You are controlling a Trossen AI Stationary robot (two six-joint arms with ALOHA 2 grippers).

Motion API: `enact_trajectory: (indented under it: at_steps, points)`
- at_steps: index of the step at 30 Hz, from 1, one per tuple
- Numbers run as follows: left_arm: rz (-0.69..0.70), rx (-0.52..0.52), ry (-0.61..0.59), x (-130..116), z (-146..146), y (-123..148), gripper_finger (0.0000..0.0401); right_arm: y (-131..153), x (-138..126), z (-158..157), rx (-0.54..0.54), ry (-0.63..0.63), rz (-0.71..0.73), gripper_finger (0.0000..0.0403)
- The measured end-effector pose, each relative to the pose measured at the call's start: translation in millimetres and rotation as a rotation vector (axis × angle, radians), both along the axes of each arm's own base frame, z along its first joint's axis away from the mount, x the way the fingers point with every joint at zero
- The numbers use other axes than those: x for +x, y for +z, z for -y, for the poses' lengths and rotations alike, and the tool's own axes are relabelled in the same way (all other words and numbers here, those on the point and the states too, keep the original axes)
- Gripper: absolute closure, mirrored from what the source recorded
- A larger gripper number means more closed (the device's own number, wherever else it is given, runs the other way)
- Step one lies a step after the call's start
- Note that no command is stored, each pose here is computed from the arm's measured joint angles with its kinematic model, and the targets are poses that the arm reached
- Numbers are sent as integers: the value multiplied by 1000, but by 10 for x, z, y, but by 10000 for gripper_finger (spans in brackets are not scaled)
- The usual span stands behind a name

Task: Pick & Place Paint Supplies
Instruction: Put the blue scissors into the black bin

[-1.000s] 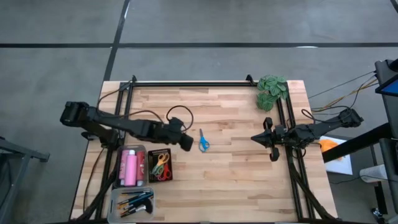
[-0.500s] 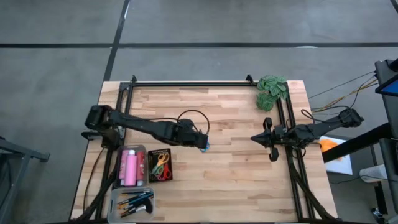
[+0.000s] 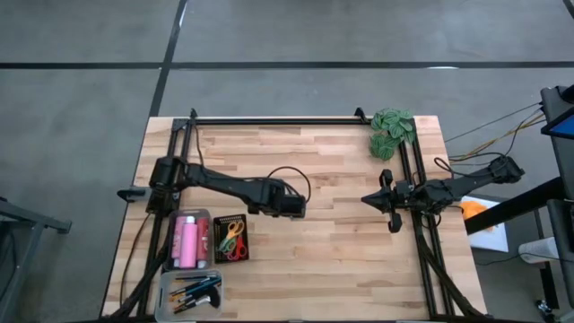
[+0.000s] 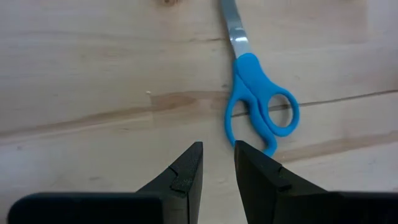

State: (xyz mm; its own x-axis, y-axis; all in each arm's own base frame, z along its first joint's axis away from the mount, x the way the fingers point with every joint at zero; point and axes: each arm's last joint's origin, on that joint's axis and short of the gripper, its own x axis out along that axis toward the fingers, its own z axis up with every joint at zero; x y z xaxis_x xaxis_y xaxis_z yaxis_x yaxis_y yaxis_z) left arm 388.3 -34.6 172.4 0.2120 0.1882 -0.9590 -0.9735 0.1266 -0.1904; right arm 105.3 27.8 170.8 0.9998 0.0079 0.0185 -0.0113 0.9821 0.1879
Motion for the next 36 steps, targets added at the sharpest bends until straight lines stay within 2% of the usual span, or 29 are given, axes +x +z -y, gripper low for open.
enact_trajectory:
  at_steps: [17, 24, 36]
  points:
    - [12, 13, -68, 149, -20, -297, 307, -2, 0, 0, 0, 0, -1, 394]
    - [9, 13, -63, 144, -38, -308, 307, -2, 1, 0, 0, 0, -1, 394]
    - [40, -1, -38, 61, -66, -488, 307, -2, 0, -1, -1, 0, -1, 394]
